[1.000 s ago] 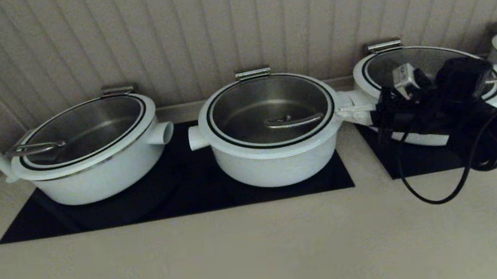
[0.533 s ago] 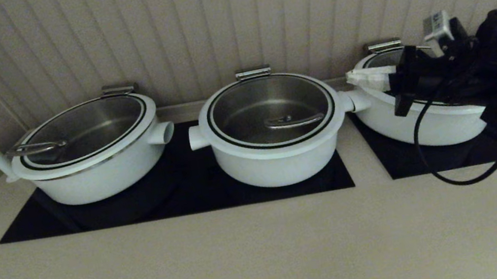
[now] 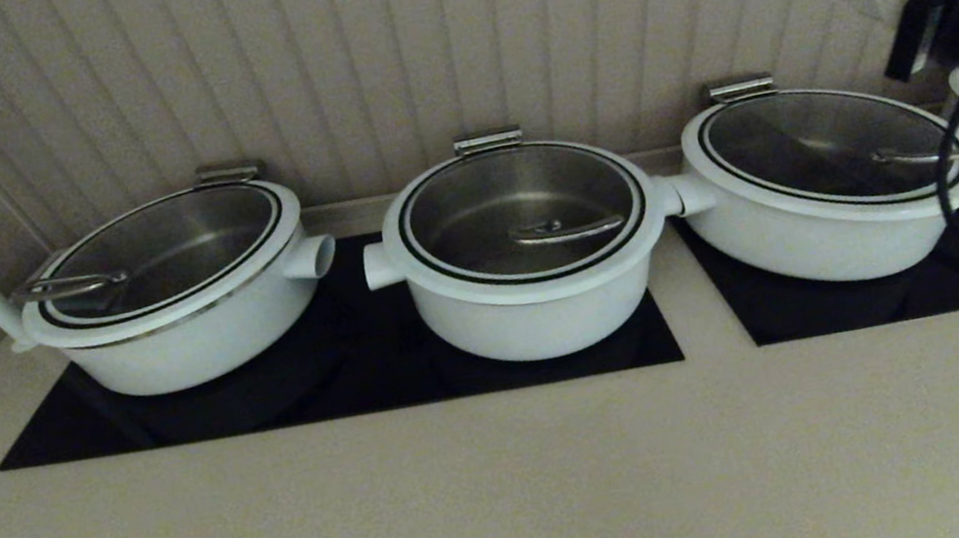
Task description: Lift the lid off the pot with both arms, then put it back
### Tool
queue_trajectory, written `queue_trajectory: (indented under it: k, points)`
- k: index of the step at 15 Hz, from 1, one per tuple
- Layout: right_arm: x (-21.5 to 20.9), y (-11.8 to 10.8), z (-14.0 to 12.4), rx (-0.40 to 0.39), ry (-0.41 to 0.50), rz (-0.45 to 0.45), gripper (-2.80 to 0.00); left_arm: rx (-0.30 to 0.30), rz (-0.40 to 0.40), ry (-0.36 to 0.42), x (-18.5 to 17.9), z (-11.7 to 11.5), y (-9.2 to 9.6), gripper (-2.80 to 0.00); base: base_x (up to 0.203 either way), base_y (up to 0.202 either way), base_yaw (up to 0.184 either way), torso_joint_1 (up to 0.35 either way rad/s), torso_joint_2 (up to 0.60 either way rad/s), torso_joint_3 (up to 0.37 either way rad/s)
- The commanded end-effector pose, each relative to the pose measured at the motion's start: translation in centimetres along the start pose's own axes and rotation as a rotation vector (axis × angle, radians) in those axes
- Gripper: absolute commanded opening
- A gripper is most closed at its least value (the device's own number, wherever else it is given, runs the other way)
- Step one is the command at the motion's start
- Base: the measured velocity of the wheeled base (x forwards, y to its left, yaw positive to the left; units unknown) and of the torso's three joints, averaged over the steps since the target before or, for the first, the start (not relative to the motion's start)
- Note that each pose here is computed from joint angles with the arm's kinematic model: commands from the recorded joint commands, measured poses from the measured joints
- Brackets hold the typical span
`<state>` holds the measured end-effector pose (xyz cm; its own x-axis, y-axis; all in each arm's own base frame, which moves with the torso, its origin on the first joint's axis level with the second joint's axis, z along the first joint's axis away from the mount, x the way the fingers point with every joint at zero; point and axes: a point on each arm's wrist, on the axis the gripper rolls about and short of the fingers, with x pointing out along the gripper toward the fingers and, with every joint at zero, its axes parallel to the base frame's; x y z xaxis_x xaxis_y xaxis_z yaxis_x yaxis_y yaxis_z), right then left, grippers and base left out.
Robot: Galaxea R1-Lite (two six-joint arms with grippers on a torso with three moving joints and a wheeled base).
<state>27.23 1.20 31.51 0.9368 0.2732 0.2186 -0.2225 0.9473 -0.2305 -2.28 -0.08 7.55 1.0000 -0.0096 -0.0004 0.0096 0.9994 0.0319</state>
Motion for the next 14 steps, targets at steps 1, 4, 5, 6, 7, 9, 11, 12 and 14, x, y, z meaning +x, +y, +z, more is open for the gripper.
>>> queue_trajectory:
  k: [1, 4, 5, 6, 7, 9, 11, 12, 14]
  points:
    - [-6.0, -0.6, 2.0, 0.003, 0.003, -0.161, -2.8, 0.0, 0.0, 0.0, 0.0, 0.0, 0.0, -2.8, 0.0, 0.0, 0.0, 0.0, 0.0, 0.0]
    - [-13.1, 1.6, -1.4, 0.07, 0.114, -0.204, -2.8, 0.0, 0.0, 0.0, 0.0, 0.0, 0.0, -2.8, 0.0, 0.0, 0.0, 0.0, 0.0, 0.0]
    - [-15.7, 2.8, -2.8, 0.087, 0.142, -0.206, -2.8, 0.0, 0.0, 0.0, 0.0, 0.0, 0.0, -2.8, 0.0, 0.0, 0.0, 0.0, 0.0, 0.0]
    - [-18.2, 4.0, -4.4, 0.101, 0.165, -0.2, -2.8, 0.0, 0.0, 0.0, 0.0, 0.0, 0.0, -2.8, 0.0, 0.0, 0.0, 0.0, 0.0, 0.0]
    - [-20.3, 5.1, -5.8, 0.112, 0.181, -0.184, -2.8, 0.0, 0.0, -0.001, 0.0, 0.0, 0.0, -2.8, 0.0, 0.0, 0.0, 0.0, 0.0, 0.0]
    - [-23.9, 7.0, -8.5, 0.128, 0.198, -0.139, -2.8, 0.0, -0.001, 0.0, 0.0, 0.0, 0.0, -2.8, 0.0, 0.0, 0.0, 0.0, 0.0, 0.0]
    - [-26.5, 8.3, -10.2, 0.115, 0.204, -0.124, -2.8, 0.0, 0.0, 0.0, 0.0, 0.0, 0.0, -2.8, 0.0, 0.0, 0.0, 0.0, 0.0, 0.0]
    - [-27.9, 9.0, -10.8, 0.103, 0.207, -0.125, -2.8, 0.0, 0.0, 0.0, 0.0, 0.0, 0.0, -2.8, 0.0, 0.0, 0.0, 0.0, 0.0, 0.0]
    - [-29.8, 9.9, -12.1, 0.065, 0.245, -0.168, -2.8, 0.0, 0.0, 0.0, 0.0, 0.0, 0.0, -2.8, 0.0, 0.0, 0.0, 0.0, 0.0, 0.0]
